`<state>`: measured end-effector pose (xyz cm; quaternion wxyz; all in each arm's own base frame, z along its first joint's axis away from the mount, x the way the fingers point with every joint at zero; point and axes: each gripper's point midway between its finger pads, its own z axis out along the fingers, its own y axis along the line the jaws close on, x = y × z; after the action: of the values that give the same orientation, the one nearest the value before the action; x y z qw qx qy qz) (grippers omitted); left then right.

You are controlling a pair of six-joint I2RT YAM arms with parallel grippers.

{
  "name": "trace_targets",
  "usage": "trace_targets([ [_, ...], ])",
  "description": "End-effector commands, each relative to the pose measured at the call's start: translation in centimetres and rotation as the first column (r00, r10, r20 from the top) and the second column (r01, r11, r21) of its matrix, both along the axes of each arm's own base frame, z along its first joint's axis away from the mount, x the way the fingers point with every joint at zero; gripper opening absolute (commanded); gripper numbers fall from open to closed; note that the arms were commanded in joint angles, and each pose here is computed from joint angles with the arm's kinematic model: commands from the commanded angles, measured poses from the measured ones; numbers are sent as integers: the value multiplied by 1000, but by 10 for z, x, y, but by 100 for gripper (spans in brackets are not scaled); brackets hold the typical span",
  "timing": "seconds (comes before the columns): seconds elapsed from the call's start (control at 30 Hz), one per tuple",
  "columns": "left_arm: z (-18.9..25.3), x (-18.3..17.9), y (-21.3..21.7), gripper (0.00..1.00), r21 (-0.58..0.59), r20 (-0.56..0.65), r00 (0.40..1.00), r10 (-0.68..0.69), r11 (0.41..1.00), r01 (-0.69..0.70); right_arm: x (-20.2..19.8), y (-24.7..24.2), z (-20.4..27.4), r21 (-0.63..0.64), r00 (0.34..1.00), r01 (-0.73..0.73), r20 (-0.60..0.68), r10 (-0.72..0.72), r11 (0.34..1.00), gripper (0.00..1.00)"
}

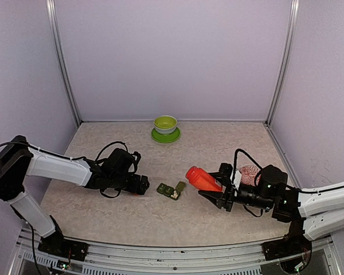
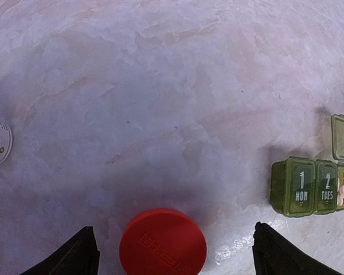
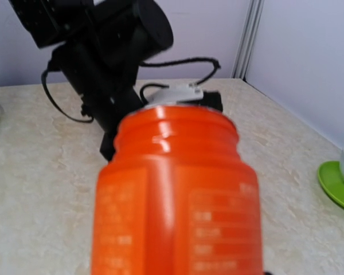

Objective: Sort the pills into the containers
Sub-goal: Pick up the lid of the pill bottle from the center of the board.

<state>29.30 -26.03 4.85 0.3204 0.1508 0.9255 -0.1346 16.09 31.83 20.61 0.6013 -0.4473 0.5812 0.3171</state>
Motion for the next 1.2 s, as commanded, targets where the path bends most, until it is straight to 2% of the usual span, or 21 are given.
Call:
trace_targets([
  [0.0, -10, 2, 3, 89, 36, -18, 1000, 9, 999, -9, -7, 0, 10, 38, 1000, -23, -1, 23, 999, 5],
  [0.53, -20, -8, 15, 82, 96, -40, 999, 10, 995, -6, -3, 6, 7, 17, 1000, -21, -14, 22, 1000, 6],
  [0.87, -26, -13, 8, 67, 92, -65, 997, -30, 995, 36, -1, 7, 4, 0, 1000, -12, -23, 12, 1000, 6],
  [1.03, -30, -17, 9, 70, 103, -73, 997, -30, 994, 37, 0, 5, 7, -4, 1000, -1, -14, 0, 1000, 6],
  [1.17, -35, -19, 10, 68, 120, -73, 997, -28, 992, 37, 1, 6, 7, -6, 1000, 0, -11, 0, 1000, 6],
])
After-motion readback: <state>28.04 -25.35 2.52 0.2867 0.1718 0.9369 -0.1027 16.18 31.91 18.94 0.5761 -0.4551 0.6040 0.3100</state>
